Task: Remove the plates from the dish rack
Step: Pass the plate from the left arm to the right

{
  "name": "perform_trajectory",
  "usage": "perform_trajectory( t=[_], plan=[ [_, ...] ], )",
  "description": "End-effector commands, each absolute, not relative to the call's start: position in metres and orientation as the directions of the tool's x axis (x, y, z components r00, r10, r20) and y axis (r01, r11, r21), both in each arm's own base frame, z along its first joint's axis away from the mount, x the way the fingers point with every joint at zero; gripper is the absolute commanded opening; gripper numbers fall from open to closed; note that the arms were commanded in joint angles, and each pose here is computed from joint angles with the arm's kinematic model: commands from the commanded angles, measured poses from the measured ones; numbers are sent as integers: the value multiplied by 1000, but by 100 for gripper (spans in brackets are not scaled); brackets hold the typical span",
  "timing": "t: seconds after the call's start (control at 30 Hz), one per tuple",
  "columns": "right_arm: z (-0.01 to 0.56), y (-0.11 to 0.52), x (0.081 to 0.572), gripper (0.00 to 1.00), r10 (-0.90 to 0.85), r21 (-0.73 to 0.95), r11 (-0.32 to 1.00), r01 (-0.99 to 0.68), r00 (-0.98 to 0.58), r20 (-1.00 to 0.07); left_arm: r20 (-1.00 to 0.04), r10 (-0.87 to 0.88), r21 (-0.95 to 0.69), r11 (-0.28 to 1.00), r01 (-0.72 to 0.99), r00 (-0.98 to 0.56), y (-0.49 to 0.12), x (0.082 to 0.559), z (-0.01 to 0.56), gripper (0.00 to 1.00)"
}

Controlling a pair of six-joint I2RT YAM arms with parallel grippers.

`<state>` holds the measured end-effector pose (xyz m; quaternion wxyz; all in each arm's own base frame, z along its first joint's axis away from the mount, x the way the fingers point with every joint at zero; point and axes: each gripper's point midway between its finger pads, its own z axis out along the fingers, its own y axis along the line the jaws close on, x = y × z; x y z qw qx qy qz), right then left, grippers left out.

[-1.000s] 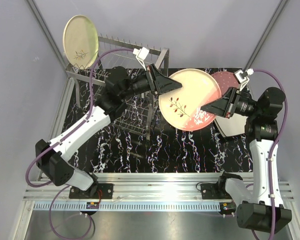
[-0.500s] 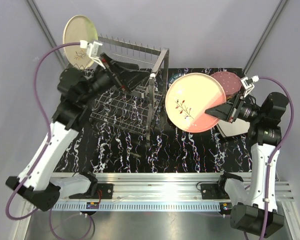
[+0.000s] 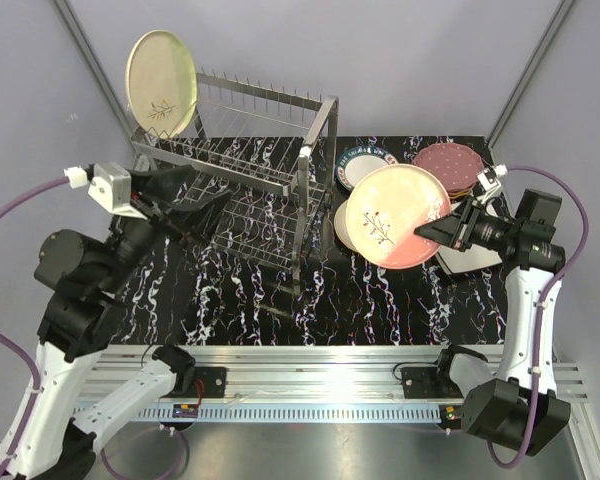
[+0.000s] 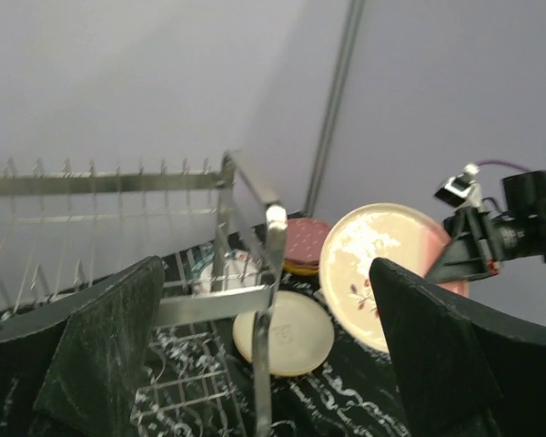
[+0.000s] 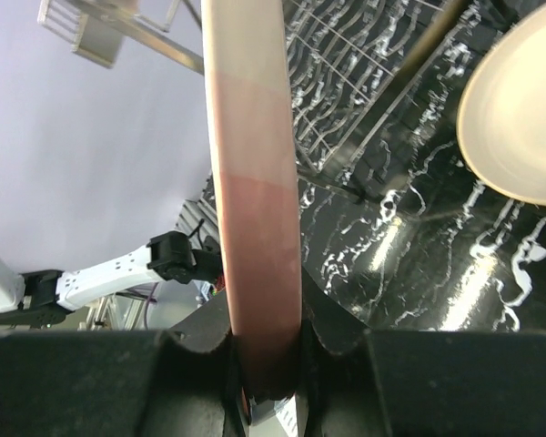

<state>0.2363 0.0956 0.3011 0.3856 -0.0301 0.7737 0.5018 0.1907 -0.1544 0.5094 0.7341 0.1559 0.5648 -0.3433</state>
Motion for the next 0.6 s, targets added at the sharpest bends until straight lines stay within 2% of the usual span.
perform_trajectory(
  t=[0.0,0.23,0.57],
  plan=[
    [313,95,236,0,281,689,511,-514,-657,-699,-961,-246,-136,814,565,124,-134,206,471,99],
    [272,92,247,0,214,694,547,-467,-724,-656,-974,-205,-132,854,503,92,-118,201,434,99],
    [219,114,256,0,52,716,535,-449,-828,-558,-976,-199,-144,891,431,85,-98,193,411,99]
  ],
)
